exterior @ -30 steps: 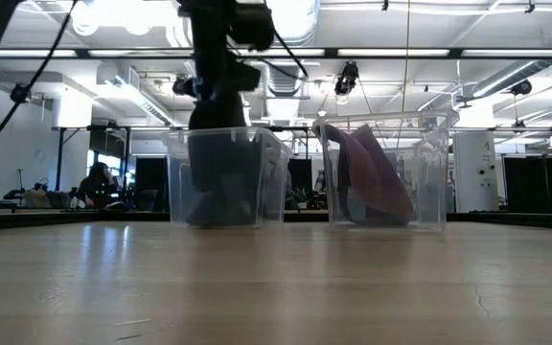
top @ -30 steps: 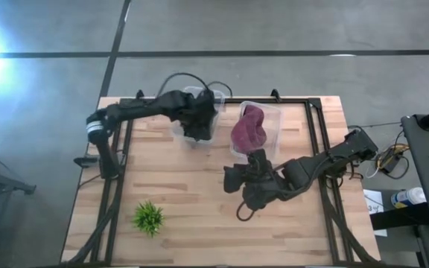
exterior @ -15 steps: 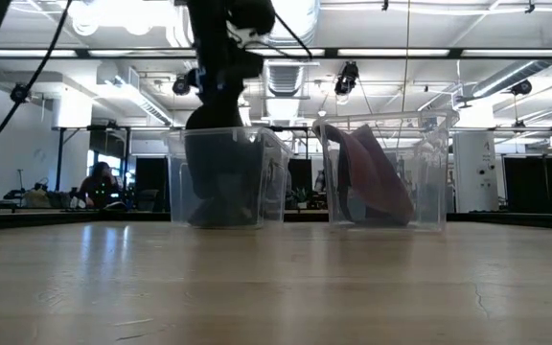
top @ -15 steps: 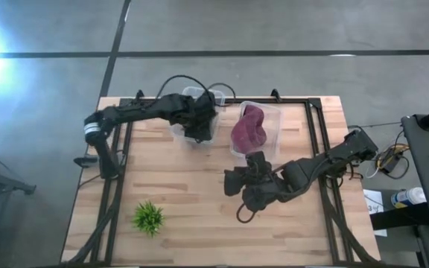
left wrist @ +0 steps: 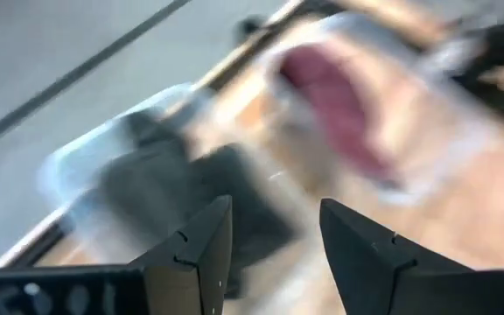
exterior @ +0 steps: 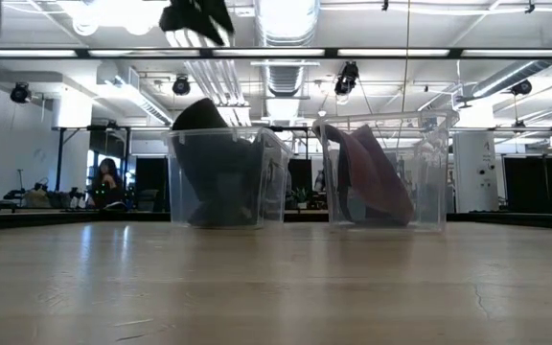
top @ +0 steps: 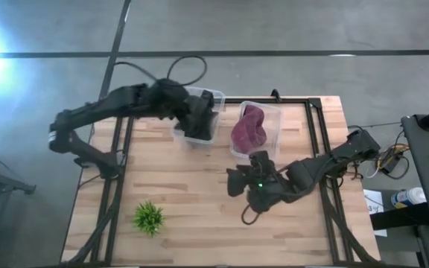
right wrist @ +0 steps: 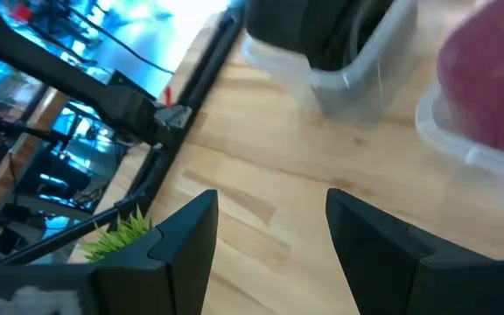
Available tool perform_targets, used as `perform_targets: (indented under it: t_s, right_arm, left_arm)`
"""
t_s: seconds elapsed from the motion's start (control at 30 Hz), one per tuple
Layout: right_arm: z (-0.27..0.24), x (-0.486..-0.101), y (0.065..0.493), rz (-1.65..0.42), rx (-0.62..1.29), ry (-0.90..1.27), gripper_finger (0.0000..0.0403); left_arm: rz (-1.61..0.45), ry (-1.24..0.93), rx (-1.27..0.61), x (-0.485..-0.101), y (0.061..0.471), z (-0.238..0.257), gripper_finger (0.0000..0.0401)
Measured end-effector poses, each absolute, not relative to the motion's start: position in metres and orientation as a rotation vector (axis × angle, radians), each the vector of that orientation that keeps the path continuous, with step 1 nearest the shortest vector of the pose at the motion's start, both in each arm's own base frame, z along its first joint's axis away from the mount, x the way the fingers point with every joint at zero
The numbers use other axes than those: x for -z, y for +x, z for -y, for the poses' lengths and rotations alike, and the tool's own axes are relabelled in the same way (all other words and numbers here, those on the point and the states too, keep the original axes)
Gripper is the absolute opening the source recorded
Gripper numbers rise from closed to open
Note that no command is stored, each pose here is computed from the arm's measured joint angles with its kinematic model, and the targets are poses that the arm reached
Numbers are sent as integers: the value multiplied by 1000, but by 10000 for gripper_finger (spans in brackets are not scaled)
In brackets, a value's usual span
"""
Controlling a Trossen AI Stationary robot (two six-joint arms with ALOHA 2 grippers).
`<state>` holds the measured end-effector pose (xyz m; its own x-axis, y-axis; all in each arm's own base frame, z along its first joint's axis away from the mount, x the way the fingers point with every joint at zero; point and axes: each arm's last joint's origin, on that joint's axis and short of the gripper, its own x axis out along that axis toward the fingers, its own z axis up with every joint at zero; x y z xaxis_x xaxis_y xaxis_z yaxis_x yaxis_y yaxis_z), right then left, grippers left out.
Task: Pick & Place hat
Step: Return to Home Position
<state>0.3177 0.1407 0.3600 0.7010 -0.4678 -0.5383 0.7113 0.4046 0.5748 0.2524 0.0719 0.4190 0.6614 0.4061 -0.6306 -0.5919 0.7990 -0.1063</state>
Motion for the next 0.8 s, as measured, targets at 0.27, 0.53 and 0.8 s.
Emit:
perform_targets:
  t_s: [0.27, 0.53, 0.8]
  right_arm:
    - [-161, -378, 282, -325, 630, 637, 208]
    - [-158, -333, 272, -379, 578, 682, 173]
    - [-132, -332, 238, -297, 498, 709, 133]
  left_arm:
    - [-353, -353, 127, -423, 211, -27, 167]
    - [-181, -590, 283, -369, 187, -20, 168]
    - [-91, -698, 294, -340, 166, -16, 168]
